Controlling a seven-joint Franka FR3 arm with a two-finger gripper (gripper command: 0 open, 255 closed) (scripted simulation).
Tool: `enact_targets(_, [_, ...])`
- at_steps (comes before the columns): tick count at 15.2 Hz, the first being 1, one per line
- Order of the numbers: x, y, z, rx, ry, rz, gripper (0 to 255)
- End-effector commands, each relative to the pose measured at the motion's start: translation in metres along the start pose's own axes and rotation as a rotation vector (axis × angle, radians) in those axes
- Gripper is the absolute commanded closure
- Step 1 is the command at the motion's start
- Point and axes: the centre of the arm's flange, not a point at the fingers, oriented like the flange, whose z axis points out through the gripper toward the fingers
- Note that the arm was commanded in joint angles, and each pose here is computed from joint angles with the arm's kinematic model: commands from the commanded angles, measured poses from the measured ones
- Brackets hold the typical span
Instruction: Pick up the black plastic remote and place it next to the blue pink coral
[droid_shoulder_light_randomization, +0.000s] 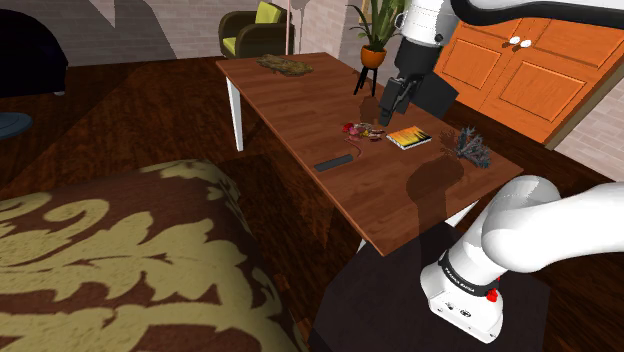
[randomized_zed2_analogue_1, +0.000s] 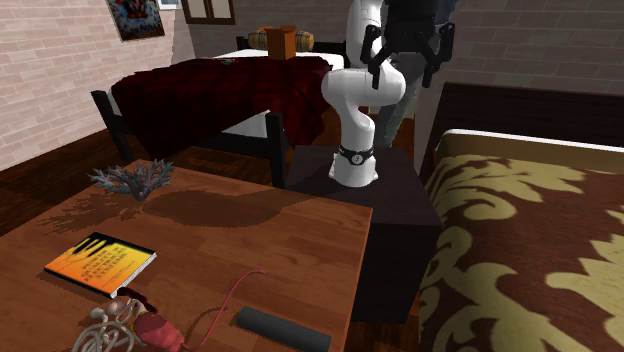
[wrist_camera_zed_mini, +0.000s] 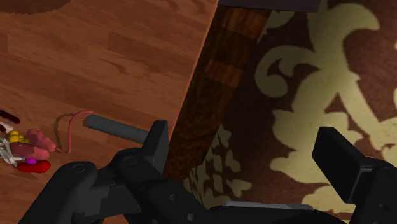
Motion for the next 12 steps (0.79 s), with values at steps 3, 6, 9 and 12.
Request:
enact_targets(3, [0.005, 0.016, 0.020, -0.004, 0.001, -0.063, 0])
enact_targets(6, [0.013, 0.039, 0.050, -0.011, 0.003, -0.157, 0])
enact_targets(9, [0.024, 0.062, 0.080, -0.017, 0.005, -0.252, 0])
enact_targets(12, [0.038, 0.083, 0.109, -0.024, 0.007, -0.346, 0])
